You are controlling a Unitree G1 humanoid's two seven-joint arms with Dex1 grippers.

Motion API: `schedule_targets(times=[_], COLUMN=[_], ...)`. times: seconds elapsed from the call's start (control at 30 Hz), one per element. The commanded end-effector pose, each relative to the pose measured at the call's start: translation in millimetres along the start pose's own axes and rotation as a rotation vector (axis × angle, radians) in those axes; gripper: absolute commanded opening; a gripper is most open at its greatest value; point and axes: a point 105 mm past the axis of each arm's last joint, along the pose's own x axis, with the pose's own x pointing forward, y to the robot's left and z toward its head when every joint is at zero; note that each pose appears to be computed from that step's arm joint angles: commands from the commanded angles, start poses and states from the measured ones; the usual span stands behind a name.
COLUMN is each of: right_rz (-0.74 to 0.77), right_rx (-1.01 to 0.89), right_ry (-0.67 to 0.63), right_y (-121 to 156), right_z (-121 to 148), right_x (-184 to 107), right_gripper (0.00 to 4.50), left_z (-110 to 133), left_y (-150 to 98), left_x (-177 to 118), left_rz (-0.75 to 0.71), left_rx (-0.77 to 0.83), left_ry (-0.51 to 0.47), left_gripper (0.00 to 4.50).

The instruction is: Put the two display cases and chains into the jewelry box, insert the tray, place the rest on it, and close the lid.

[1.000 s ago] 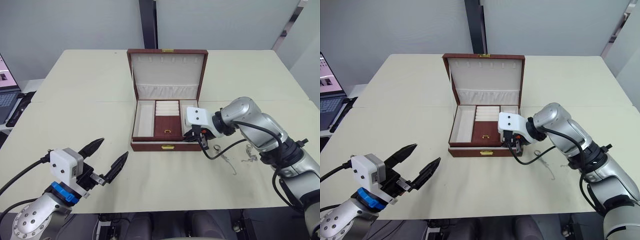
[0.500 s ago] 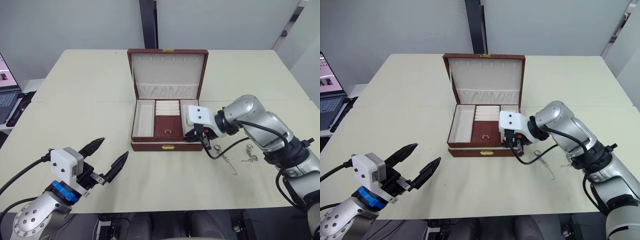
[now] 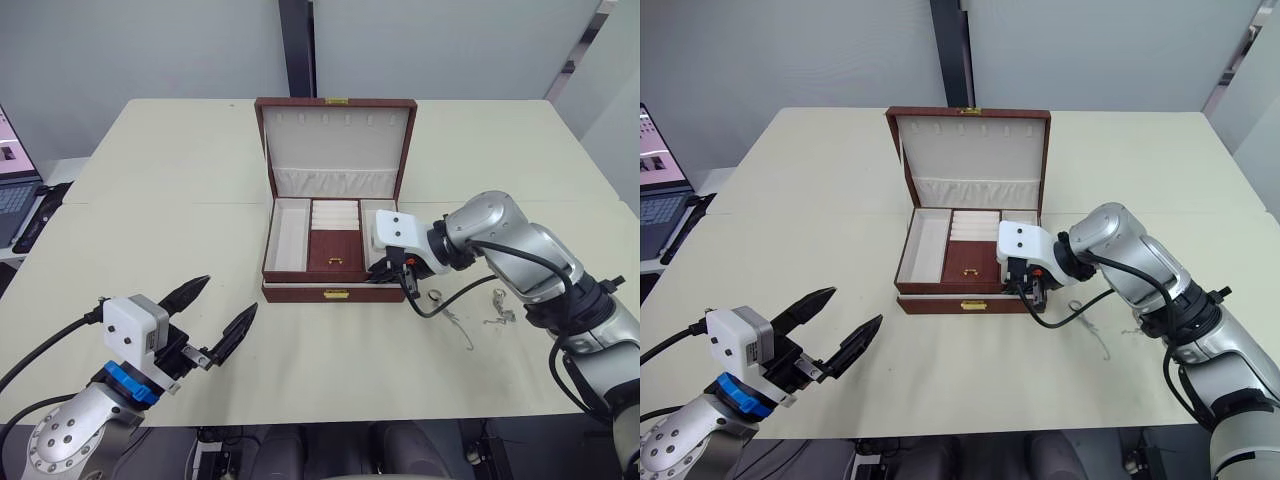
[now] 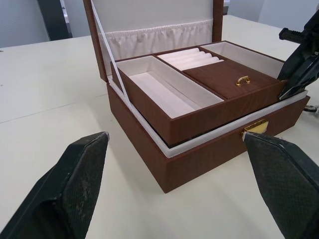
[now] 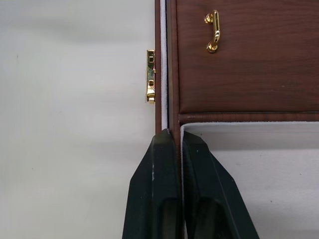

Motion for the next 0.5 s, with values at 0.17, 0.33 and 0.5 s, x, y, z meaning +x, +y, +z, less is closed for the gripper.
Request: schedule_targets(times=[0.17, 0.33, 0.5], right_rz=[-0.028, -0.026, -0.019], right_rx=[-0.05, -0.051, -0.051], right_ry=[-0.019, -0.017, -0.032], right_y=[-3.7, -2.8, -2.3], right_z=[9.9, 9.1, 12.9], right_x=[-6.4, -5.5, -8.6], right_gripper=[0.01, 0.01, 0.78], left_z=[3.3, 3.3, 3.5], left_y=[-2.9, -3.2, -3.0], left_x=[1.2, 1.9, 2.0], left_rz=[-0.012, -0.013, -0.013], left_rx=[0.014, 0.014, 0.015], left_ry=[-0.018, -0.02, -0.021], left_gripper=[4.5, 4.5, 4.5])
